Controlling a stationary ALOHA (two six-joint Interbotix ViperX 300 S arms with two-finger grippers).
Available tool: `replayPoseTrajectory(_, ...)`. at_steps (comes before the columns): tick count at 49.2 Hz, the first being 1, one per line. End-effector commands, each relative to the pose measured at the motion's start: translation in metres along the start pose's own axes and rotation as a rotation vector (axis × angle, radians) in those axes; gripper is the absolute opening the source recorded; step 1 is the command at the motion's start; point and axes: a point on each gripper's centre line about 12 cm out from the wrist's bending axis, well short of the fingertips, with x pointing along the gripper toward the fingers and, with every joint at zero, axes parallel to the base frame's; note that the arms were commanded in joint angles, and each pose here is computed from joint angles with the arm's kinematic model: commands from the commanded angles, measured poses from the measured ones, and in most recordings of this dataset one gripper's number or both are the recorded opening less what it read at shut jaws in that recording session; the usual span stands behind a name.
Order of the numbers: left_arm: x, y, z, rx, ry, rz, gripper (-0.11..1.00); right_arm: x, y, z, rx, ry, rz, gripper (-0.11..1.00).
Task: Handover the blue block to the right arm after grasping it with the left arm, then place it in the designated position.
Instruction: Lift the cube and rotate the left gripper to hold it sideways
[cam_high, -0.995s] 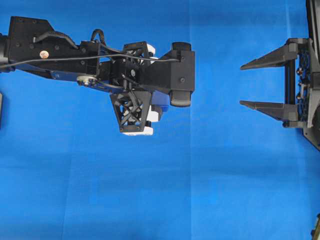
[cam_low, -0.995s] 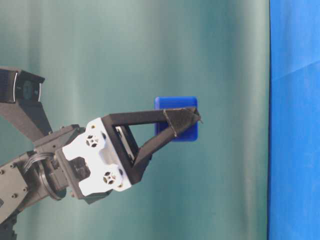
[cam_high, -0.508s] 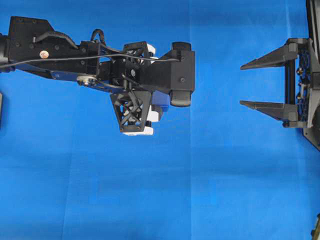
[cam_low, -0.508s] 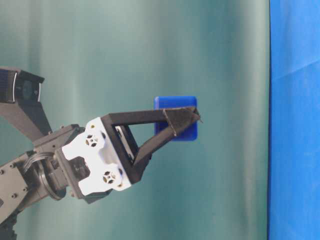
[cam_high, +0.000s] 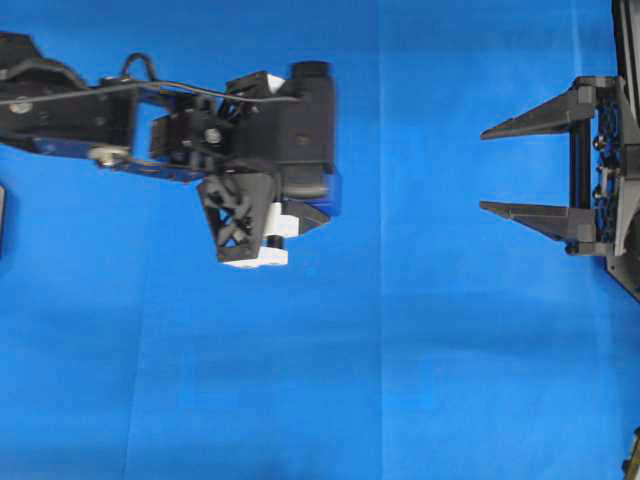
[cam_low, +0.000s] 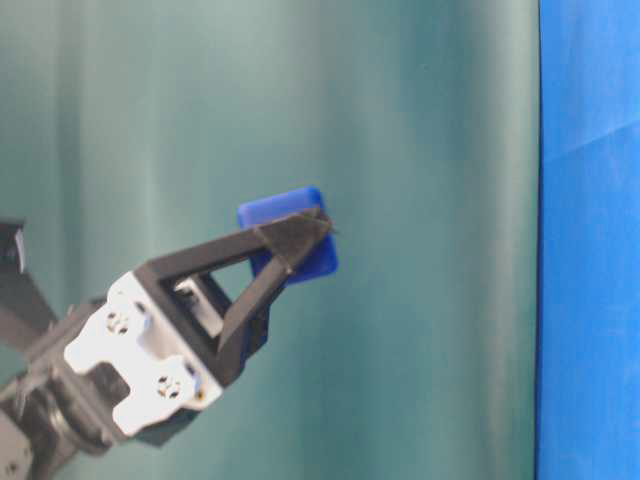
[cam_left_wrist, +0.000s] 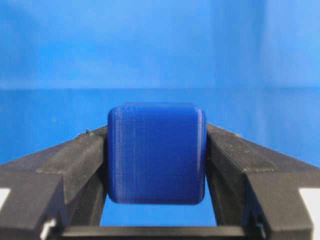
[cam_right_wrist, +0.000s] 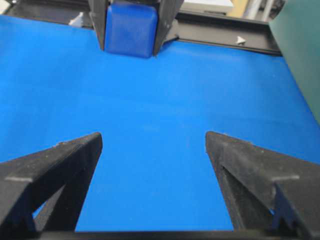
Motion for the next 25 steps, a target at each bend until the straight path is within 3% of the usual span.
replayPoseTrajectory(1,-0.023,-0.001,0.011,0.006,-0.143,-0.002,0.48,0.002,0.000,0.011,0.002,-0.032,0.000,0.97)
replayPoseTrajectory(16,-0.050,-0.002,-0.008,0.009,-0.474,-0.007,0.48,0.002,0.000,0.013,0.000,-0.052,0.001,0.97)
replayPoseTrajectory(25,-0.059,-0.002,-0.023,0.006,-0.595,-0.008,0.48,0.003,0.000,0.013,0.000,-0.051,0.001,0.97)
